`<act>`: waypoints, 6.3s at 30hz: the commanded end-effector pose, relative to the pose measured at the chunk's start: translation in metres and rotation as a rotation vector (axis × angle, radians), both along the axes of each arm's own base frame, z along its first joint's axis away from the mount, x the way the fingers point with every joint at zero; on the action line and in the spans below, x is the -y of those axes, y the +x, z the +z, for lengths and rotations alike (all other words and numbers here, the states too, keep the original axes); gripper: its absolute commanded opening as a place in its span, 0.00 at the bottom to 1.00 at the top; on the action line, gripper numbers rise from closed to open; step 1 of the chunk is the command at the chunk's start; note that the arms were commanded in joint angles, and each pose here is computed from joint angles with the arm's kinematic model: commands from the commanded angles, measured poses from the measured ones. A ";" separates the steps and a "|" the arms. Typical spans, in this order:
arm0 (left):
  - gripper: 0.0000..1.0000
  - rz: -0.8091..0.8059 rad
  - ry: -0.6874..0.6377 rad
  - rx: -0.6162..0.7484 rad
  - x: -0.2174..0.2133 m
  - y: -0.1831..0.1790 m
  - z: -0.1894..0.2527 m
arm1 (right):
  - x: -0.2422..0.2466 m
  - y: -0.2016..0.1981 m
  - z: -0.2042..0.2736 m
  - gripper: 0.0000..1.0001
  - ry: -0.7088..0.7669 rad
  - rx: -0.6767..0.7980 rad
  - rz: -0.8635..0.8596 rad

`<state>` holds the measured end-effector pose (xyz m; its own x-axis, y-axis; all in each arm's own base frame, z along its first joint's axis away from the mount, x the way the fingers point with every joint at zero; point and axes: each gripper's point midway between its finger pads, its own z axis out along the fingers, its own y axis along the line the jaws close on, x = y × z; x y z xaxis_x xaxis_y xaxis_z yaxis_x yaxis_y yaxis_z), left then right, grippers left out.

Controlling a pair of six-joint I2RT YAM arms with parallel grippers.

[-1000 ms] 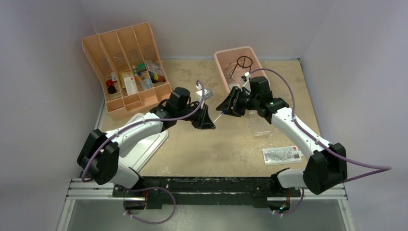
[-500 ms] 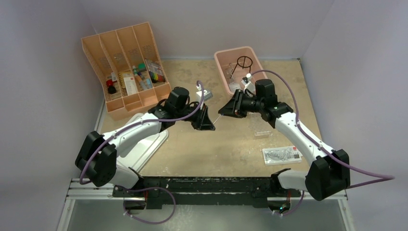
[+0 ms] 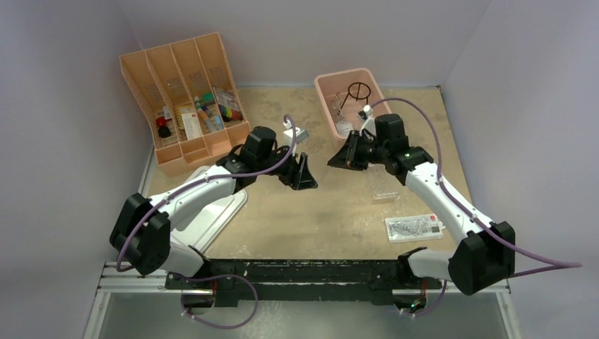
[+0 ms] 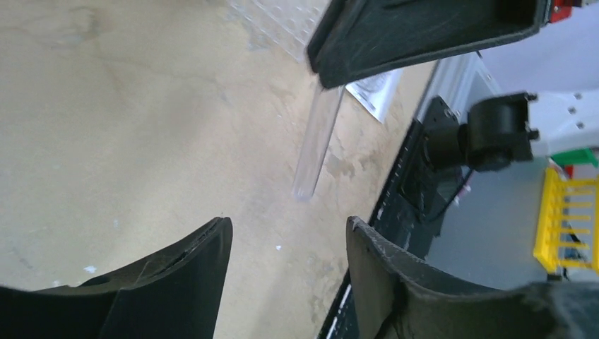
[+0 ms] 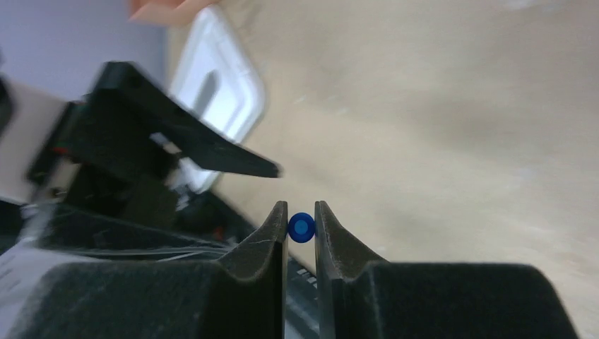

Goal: Organize the chemistry lab equipment

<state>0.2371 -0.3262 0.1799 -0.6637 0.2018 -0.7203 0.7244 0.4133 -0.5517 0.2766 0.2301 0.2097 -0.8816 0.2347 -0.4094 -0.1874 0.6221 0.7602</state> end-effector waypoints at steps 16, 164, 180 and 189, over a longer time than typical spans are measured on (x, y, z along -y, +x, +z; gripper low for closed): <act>0.63 0.277 0.032 0.030 -0.023 0.051 0.000 | 0.208 0.033 -0.014 0.13 -0.929 0.273 -0.734; 0.63 0.252 0.084 -0.017 -0.026 0.044 -0.018 | 0.229 0.111 -0.082 0.37 -0.892 0.238 -0.751; 0.63 0.252 0.086 -0.019 -0.026 0.045 -0.020 | 0.219 0.127 -0.097 0.37 -0.867 0.227 -0.618; 0.63 0.250 0.087 -0.023 -0.025 0.045 -0.021 | 0.226 0.132 -0.087 0.35 -0.933 0.281 -0.574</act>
